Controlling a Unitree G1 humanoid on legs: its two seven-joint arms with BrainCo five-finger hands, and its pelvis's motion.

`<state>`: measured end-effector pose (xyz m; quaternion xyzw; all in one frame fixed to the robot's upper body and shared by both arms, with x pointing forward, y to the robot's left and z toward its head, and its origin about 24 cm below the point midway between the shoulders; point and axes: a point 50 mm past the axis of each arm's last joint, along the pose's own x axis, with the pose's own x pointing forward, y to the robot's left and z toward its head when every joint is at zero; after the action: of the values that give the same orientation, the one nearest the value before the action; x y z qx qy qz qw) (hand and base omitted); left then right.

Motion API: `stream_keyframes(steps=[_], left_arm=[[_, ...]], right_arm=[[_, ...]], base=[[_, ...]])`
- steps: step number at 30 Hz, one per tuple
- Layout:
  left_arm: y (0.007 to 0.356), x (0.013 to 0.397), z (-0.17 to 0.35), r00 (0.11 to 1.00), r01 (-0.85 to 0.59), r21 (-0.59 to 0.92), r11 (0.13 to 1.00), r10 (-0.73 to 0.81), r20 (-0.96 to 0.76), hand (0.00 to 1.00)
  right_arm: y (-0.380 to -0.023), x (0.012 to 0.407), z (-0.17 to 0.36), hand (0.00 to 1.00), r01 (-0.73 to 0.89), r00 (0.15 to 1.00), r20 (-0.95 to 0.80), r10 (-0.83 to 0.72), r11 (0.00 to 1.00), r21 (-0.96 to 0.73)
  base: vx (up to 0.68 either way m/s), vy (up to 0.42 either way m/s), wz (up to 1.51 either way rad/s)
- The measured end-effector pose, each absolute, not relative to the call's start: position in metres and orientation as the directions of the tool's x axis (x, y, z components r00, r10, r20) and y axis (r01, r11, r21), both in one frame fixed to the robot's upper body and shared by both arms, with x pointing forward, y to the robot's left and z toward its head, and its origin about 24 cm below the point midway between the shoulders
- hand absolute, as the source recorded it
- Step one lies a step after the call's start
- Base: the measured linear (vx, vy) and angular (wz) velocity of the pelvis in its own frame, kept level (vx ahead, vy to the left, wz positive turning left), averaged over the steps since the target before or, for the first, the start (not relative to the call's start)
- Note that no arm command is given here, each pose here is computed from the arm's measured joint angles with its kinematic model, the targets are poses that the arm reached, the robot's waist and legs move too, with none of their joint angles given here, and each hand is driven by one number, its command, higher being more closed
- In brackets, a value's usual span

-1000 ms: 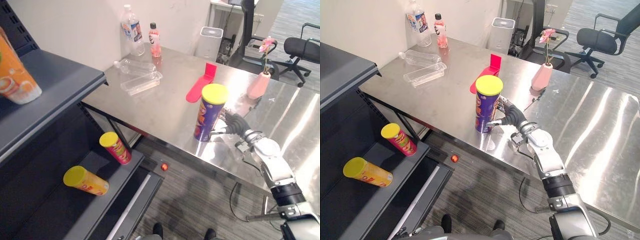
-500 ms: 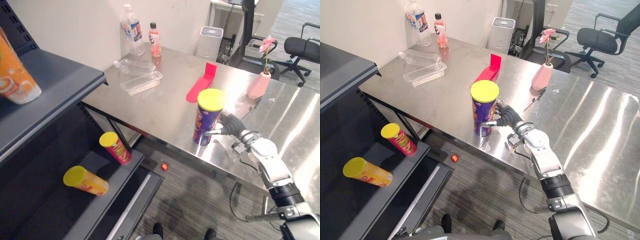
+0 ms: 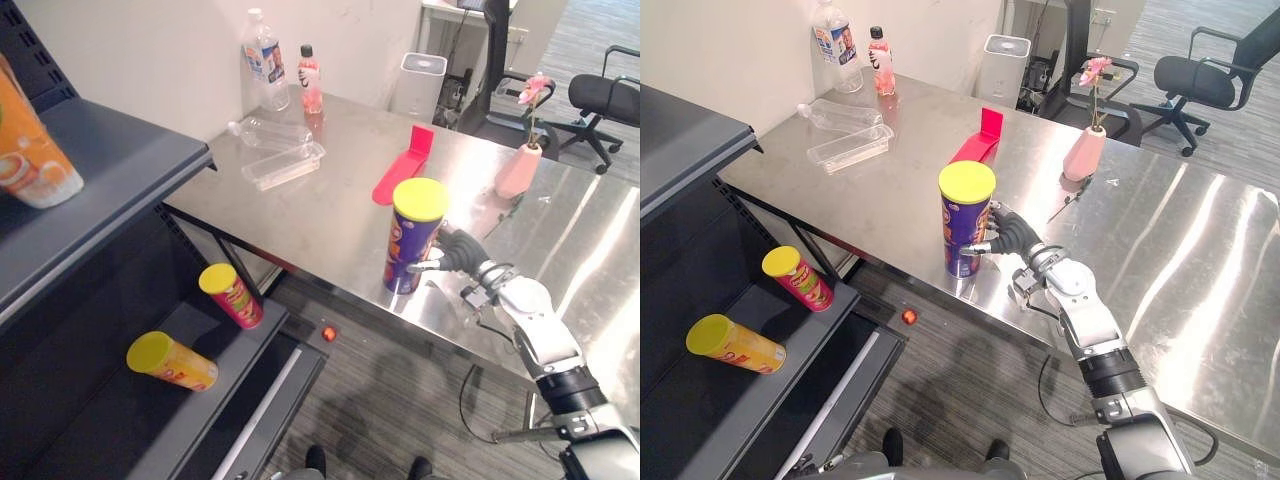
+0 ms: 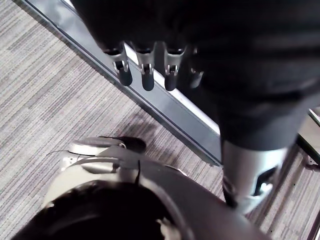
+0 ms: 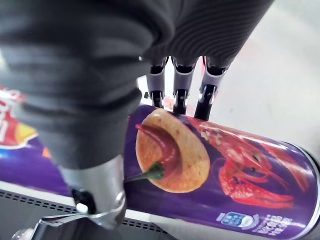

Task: Put the gum and the chips on the shelf.

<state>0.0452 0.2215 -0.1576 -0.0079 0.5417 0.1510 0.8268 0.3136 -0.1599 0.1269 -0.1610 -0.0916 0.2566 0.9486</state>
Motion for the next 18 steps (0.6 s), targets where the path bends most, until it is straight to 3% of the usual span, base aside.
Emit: stream_keyframes(steps=[11, 18], left_arm=[[0.222, 0.045, -0.158, 0.368, -0.258, 0.152, 0.954, 0.243, -0.897, 0.0], [0.222, 0.045, -0.158, 0.366, -0.26, 0.156, 0.953, 0.247, -0.897, 0.0]], right_arm=[[-0.164, 0.315, 0.13, 1.0, -0.396, 0.88, 0.123, 0.46, 0.85, -0.347], [-0.17, 0.312, 0.189, 1.0, -0.318, 0.827, 0.309, 0.47, 0.844, -0.432]], base=[[0.0, 0.0, 0.0], [0.0, -0.002, -0.08]])
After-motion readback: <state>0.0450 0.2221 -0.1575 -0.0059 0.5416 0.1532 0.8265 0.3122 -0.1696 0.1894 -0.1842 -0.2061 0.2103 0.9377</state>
